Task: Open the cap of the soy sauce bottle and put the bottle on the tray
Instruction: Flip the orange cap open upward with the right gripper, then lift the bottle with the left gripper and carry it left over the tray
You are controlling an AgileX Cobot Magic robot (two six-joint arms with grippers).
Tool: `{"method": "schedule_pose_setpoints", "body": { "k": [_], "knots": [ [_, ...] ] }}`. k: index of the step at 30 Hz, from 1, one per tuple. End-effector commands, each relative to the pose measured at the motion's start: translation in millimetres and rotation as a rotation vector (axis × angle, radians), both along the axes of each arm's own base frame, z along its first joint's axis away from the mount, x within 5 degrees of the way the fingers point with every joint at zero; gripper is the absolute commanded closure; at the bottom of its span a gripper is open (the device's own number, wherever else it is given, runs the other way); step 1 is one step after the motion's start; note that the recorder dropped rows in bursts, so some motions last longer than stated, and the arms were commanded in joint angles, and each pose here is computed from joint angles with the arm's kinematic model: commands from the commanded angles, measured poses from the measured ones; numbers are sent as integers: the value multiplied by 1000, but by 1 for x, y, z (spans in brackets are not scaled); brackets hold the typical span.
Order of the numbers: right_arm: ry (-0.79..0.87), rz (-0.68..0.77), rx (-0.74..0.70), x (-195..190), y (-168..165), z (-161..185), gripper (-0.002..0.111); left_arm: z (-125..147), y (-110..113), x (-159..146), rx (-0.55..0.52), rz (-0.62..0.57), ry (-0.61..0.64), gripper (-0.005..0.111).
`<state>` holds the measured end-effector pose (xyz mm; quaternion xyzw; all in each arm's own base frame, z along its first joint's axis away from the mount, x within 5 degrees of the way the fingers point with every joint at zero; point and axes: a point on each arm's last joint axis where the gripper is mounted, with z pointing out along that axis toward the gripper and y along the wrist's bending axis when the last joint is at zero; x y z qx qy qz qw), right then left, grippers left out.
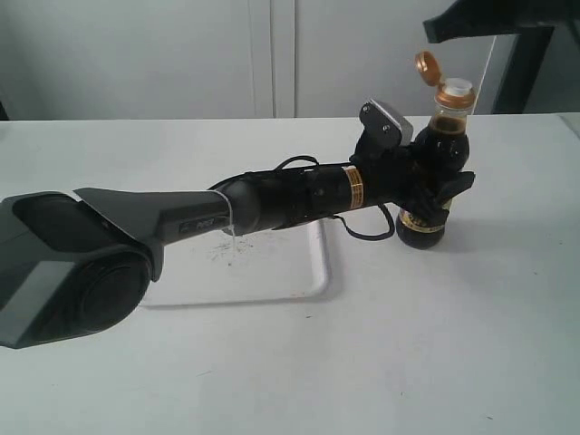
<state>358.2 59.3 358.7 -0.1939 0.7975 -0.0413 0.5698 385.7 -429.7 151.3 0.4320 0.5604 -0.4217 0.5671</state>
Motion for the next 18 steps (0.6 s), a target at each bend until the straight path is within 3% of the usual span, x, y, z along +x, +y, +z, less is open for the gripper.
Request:
{"method": "schedule_pose_setpoints", "body": {
  "k": [1,7,10,18],
  "knots": [
    [85,-50,-28,-9,-22,4,108,-7,-3,-2,73,13,-21,107],
    [259,-125,-82,-17,-58,-7,108,-6,-3,-3,73,9,-6,107],
    [314,-215,-68,-22,-89,-10,108,14,-2,-5,105,-7,-47,107],
    [291,-390,66,-37,-128,-56,108,65,1,-13,13,-47,-99,107]
  ]
}}
